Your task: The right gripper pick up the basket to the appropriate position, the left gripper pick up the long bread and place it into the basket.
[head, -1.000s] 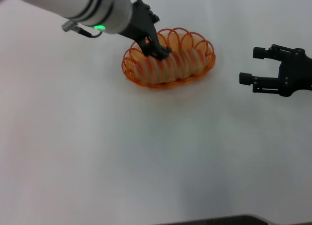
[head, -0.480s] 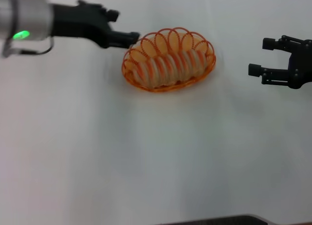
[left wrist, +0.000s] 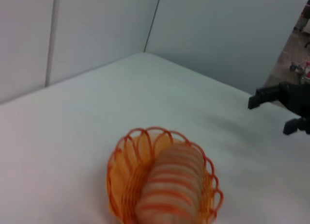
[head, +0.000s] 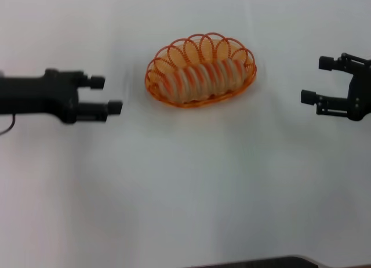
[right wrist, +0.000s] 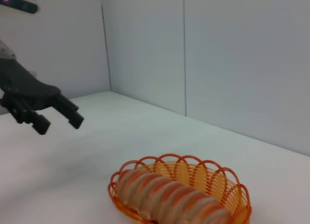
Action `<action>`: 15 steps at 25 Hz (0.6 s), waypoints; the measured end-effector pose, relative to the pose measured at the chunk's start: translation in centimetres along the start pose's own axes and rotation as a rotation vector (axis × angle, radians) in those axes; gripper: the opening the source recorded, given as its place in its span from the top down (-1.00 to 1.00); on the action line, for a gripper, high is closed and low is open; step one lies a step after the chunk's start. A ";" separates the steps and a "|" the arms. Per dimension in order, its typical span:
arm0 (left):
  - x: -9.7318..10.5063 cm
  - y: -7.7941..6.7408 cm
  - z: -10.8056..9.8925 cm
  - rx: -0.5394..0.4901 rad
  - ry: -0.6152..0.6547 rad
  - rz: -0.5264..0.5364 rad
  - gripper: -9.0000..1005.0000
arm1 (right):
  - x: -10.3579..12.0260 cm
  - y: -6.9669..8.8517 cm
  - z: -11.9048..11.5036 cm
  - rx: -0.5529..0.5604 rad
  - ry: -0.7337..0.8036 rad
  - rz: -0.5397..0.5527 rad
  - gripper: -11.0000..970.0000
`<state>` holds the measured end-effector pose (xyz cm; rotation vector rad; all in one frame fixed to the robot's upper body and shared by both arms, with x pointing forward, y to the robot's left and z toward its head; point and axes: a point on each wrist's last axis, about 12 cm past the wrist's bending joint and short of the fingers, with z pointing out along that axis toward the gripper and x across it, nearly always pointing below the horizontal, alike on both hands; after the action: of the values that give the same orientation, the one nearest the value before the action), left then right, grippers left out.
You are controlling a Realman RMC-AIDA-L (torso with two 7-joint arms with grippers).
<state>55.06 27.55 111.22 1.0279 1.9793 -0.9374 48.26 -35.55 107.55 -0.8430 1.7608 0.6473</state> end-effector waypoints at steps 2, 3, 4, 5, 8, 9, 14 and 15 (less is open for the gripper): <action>1.0 -0.3 -0.3 0.009 0.004 -0.009 -0.54 | 0.4 0.3 -0.3 0.000 -0.003 0.003 -0.85; 1.5 -0.4 -0.5 0.015 0.006 -0.009 -0.54 | 0.6 0.5 -0.4 -0.002 -0.004 0.007 -0.85; 1.9 -0.6 -0.6 0.019 0.010 -0.011 -0.54 | 0.9 0.7 -0.5 -0.002 -0.003 0.016 -0.85; 2.3 -0.7 -0.7 0.020 0.011 -0.010 -0.54 | 1.1 0.9 -0.6 -0.003 -0.003 0.024 -0.85; 3.3 -1.1 -1.0 0.025 0.010 -0.013 -0.54 | 1.8 1.5 -0.6 -0.017 0.006 0.038 -0.85; 3.5 -1.2 -1.0 0.028 0.010 -0.017 -0.54 | 2.0 1.6 -0.6 -0.025 0.014 0.037 -0.85; 5.1 -1.9 -1.0 0.060 0.005 -0.050 -0.54 | 2.4 1.9 -0.6 -0.044 0.049 0.031 -0.85; 5.3 -2.1 -0.9 0.067 0.002 -0.054 -0.55 | 2.4 1.8 -0.6 -0.041 0.049 0.031 -0.85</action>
<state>50.70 29.33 107.86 1.0166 1.9983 -1.0383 45.95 -35.44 105.48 -0.8674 1.8138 0.6903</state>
